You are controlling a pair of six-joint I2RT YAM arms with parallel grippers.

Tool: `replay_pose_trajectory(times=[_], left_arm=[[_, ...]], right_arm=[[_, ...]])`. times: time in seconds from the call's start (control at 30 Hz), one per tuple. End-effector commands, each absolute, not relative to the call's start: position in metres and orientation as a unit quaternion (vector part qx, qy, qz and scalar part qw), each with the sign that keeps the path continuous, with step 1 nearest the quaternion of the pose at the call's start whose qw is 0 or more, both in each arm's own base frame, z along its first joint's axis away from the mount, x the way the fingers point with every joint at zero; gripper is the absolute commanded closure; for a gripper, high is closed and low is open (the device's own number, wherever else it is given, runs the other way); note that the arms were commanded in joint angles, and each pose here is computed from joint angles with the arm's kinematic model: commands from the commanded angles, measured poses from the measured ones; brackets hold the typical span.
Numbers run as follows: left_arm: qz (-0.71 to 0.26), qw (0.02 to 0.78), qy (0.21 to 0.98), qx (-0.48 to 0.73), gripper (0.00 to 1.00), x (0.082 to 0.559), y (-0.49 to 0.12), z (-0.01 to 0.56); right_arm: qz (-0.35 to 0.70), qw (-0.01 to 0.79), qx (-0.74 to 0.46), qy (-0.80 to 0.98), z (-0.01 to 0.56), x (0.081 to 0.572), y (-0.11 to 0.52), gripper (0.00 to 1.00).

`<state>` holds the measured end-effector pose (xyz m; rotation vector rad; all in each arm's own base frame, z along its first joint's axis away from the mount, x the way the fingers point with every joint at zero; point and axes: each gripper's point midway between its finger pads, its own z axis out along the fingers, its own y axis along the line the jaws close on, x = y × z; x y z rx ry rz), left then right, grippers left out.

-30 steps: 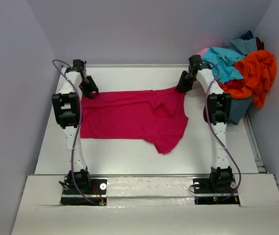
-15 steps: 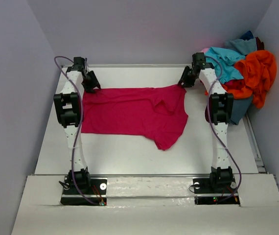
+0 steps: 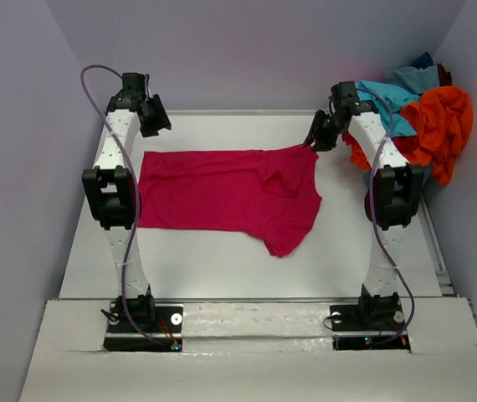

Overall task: Fold and stack the t-shirts
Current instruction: Fold the tshirt

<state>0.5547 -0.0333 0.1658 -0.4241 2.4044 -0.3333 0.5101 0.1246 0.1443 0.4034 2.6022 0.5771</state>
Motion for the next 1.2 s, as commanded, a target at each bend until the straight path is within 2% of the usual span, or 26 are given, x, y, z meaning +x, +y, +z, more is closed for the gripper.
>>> replay_pose_trajectory(times=[0.0, 0.23, 0.57, 0.97, 1.17], left_arm=[[-0.049, 0.29, 0.936, -0.192, 0.43, 0.526, -0.003, 0.146], [-0.051, 0.234, 0.951, -0.195, 0.44, 0.513, -0.007, 0.103], [-0.052, 0.219, 0.955, -0.195, 0.44, 0.517, -0.009, 0.088], [-0.041, 0.207, 0.955, -0.208, 0.44, 0.514, -0.001, 0.075], [-0.042, 0.206, 0.956, -0.206, 0.44, 0.513, -0.002, 0.074]], right_arm=[[0.193, 0.179, 0.114, 0.958, 0.134, 0.461, 0.144, 0.58], [0.171, 0.126, 0.107, 0.971, 0.092, 0.419, 0.149, 0.58], [0.16, 0.12, 0.112, 0.973, 0.085, 0.402, 0.146, 0.58], [0.175, 0.092, 0.121, 0.973, 0.062, 0.4, 0.154, 0.58], [0.193, 0.106, 0.119, 0.968, 0.065, 0.418, 0.163, 0.58]])
